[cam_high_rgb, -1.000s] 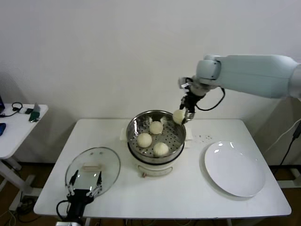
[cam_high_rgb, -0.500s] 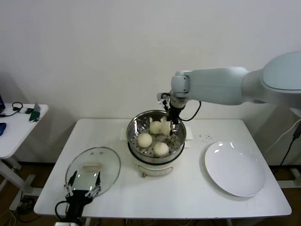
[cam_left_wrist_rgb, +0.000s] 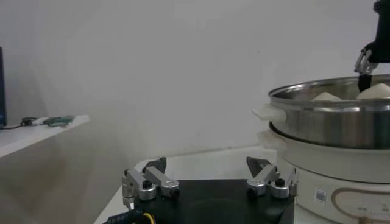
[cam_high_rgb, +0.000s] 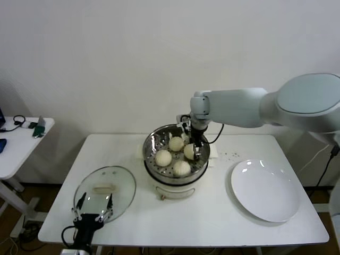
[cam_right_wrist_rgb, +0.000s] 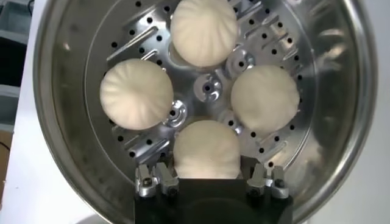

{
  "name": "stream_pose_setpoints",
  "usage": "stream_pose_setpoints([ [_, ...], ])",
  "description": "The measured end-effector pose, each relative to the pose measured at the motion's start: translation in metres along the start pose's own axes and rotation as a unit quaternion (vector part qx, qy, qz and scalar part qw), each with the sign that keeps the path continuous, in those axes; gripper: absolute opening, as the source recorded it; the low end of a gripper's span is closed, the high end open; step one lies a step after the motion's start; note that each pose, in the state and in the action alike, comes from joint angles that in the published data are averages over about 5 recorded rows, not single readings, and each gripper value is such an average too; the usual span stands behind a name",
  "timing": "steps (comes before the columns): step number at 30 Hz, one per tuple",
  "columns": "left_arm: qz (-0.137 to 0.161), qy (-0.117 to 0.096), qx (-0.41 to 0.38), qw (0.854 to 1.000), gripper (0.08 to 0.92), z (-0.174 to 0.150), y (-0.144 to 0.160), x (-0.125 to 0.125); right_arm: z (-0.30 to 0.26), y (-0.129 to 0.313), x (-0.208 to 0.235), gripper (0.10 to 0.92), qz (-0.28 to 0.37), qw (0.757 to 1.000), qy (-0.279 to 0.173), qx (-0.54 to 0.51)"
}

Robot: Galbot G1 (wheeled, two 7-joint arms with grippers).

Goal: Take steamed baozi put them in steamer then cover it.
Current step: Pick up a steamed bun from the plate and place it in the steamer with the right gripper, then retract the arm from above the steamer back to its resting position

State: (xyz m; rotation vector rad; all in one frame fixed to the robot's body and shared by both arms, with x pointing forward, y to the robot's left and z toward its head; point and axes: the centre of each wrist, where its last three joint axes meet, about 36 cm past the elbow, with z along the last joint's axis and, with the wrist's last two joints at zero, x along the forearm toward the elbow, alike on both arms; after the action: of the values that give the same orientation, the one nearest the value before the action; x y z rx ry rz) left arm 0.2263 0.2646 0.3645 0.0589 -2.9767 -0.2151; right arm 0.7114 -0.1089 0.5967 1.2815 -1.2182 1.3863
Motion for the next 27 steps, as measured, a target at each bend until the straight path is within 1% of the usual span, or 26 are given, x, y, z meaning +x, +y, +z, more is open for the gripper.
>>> stream_pose_setpoints([
  [10, 0.001, 0.001, -0.003, 1.000, 0.823, 0.000, 0.000, 0.001, 0.004, 0.001, -0.003, 0.716, 0.003, 1.000, 0.005, -0.001],
  [15, 0.000, 0.001, -0.003, 1.000, 0.823, -0.001, 0.000, 0.002, 0.006, 0.001, 0.001, 0.799, 0.005, 1.000, 0.002, -0.005],
  [17, 0.000, 0.001, -0.003, 1.000, 0.823, -0.001, 0.000, 0.001, 0.007, 0.001, 0.004, 0.816, 0.005, 1.000, -0.001, -0.006],
  [27, 0.002, 0.000, -0.007, 1.000, 0.823, -0.001, -0.002, 0.000, 0.017, 0.003, 0.027, 0.823, 0.010, 1.000, -0.024, -0.010],
])
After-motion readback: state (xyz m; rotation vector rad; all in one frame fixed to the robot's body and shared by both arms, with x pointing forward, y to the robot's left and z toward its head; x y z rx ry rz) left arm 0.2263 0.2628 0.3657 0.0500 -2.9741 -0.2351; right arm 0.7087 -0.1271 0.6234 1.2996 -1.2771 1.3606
